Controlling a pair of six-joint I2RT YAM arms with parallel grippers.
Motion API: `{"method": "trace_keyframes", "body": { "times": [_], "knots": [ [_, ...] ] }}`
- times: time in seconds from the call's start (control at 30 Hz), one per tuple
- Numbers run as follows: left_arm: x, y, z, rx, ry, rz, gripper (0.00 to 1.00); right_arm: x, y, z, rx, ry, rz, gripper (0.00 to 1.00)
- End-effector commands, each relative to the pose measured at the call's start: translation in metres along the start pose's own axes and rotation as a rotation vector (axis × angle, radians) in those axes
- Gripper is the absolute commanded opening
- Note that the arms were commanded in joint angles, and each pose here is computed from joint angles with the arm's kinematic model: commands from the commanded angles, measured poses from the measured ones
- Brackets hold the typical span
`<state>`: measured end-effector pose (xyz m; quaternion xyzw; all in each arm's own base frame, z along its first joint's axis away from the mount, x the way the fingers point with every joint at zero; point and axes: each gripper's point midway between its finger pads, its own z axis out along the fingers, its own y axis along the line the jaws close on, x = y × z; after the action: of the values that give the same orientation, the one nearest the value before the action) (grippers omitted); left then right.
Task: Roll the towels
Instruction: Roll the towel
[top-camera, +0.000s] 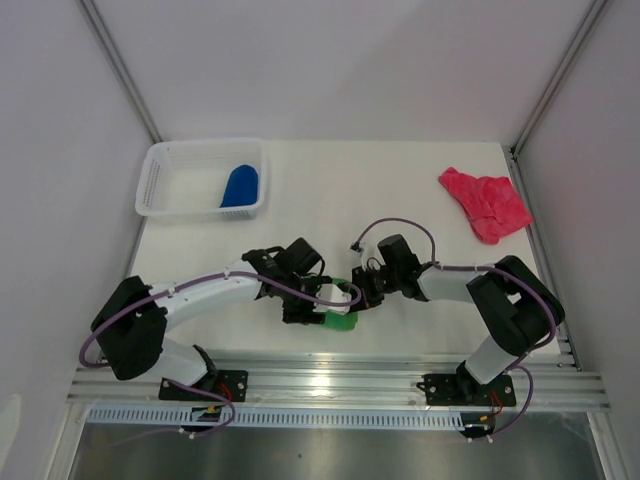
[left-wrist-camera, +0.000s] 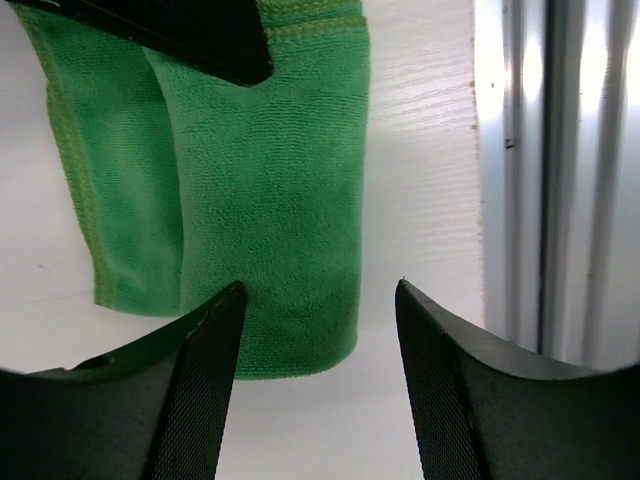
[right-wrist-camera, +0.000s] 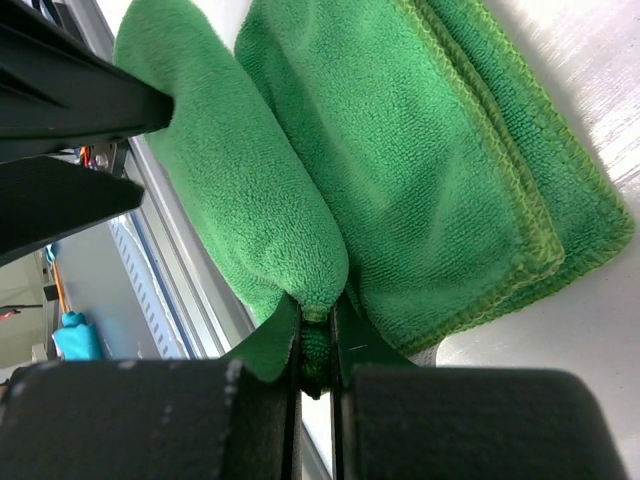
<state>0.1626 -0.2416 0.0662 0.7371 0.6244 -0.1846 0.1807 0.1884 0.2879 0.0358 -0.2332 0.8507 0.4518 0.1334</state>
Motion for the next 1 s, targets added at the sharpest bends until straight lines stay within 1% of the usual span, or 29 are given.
{"method": "trace_keyframes", "body": {
  "times": [0.0,0.03,0.1,0.17,0.27,0.33,0.37,0.47,0.5,0.57,0.63,0.67,0.73,0.77,0.87,0.9,0.97],
  "knots": [
    [-0.002,0.025,0.009,-0.097,0.014,0.119,0.65,-0.006,-0.021,0.003,0.095,-0.007,-0.016,0.05],
    [0.005,0.025,0.013,-0.102,0.039,0.125,0.65,-0.007,-0.021,0.003,0.095,-0.006,-0.019,0.04],
    [0.009,0.029,0.017,-0.115,0.049,0.132,0.66,-0.005,-0.021,0.003,0.097,-0.002,-0.018,0.05],
    [0.012,0.026,0.020,-0.098,0.055,0.138,0.66,-0.005,-0.023,0.002,0.103,-0.001,-0.024,0.05],
    [0.027,0.013,0.029,-0.042,0.092,0.118,0.68,-0.008,-0.022,0.002,0.103,-0.001,-0.042,0.08],
    [0.034,0.008,0.033,-0.022,0.109,0.105,0.68,-0.014,-0.019,-0.002,0.109,-0.009,-0.061,0.16],
    [0.037,0.004,0.035,-0.008,0.112,0.100,0.68,-0.018,-0.020,-0.004,0.132,-0.019,-0.071,0.24],
    [0.039,-0.006,0.037,0.038,0.110,0.072,0.68,-0.028,-0.016,-0.015,0.167,-0.033,-0.111,0.31],
    [0.039,-0.008,0.038,0.045,0.111,0.065,0.68,-0.028,-0.017,-0.019,0.193,-0.030,-0.109,0.39],
    [0.042,-0.011,0.040,0.062,0.120,0.050,0.68,-0.044,-0.010,-0.030,0.207,-0.074,-0.142,0.41],
    [0.045,-0.014,0.042,0.071,0.125,0.044,0.68,-0.051,-0.008,-0.043,0.240,-0.102,-0.152,0.41],
    [0.047,-0.015,0.043,0.077,0.128,0.042,0.68,-0.055,-0.010,-0.050,0.256,-0.120,-0.152,0.44],
    [0.051,-0.017,0.045,0.083,0.136,0.038,0.66,-0.055,-0.012,-0.062,0.287,-0.134,-0.148,0.46],
    [0.052,-0.018,0.046,0.086,0.140,0.036,0.65,-0.057,-0.009,-0.070,0.293,-0.152,-0.159,0.46],
    [0.054,-0.019,0.047,0.092,0.149,0.021,0.55,-0.050,-0.012,-0.080,0.313,-0.156,-0.190,0.46],
    [0.054,-0.020,0.047,0.092,0.150,0.015,0.46,-0.052,-0.007,-0.086,0.307,-0.178,-0.237,0.46],
    [0.052,-0.019,0.045,0.094,0.149,0.006,0.35,-0.053,0.000,-0.089,0.278,-0.210,-0.301,0.46]
  ]
}}
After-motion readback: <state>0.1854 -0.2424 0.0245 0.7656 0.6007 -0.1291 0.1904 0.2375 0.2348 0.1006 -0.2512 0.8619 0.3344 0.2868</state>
